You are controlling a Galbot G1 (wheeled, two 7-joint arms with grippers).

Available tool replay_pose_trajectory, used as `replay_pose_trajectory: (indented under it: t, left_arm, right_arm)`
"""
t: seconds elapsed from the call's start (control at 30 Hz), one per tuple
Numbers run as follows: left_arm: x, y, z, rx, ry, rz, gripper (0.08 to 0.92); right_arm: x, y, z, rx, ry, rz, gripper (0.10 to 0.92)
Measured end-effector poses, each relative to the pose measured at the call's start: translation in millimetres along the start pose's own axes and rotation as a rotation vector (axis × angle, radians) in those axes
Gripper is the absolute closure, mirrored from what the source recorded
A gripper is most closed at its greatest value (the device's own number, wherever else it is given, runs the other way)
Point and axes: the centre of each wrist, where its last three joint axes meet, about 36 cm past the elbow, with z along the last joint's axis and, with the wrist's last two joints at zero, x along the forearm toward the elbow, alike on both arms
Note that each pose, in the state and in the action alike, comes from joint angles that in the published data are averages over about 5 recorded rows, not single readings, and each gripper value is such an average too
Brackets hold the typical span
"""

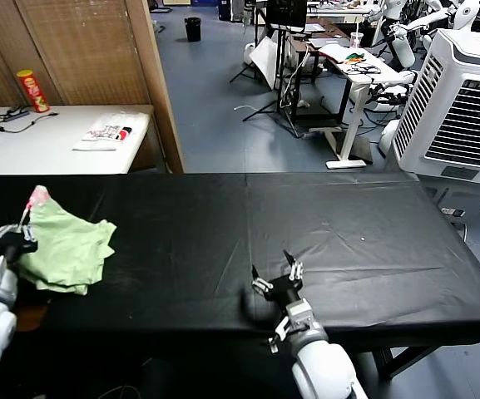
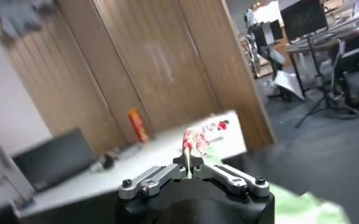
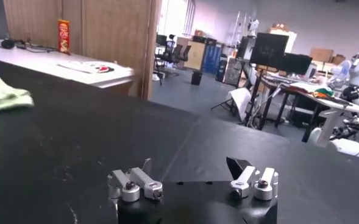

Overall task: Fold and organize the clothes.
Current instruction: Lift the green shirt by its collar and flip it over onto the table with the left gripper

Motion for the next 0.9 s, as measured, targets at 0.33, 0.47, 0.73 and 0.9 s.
replay_pose_trajectory:
  t: [0.33,0.47,0.73,0.9]
  left_arm:
    - [34.2,-106.0,-27.8,0.132,-0.021,0.172,0.860]
    - [40.0,-147.6,-35.4,0.210,-0.018,0.252,0.860]
    - [54.3,-212.9,-50.5,0.319,-0.019,0.368,0.854]
    - [63.8,-233.0,-59.4,0.368,-0.039,0.435,0.695]
  right_arm:
    - [10.2,-14.3,1.2,-0.003,0.008,0.023,0.224]
    - [16.3,-23.9,1.3,-0.043,0.016,0.018,0.224]
    - [26.4,-45.0,-2.8,-0.150,0.062,-0.003,0.224]
    - [23.8,-45.3,-8.2,-0.183,0.064,-0.030,0.224]
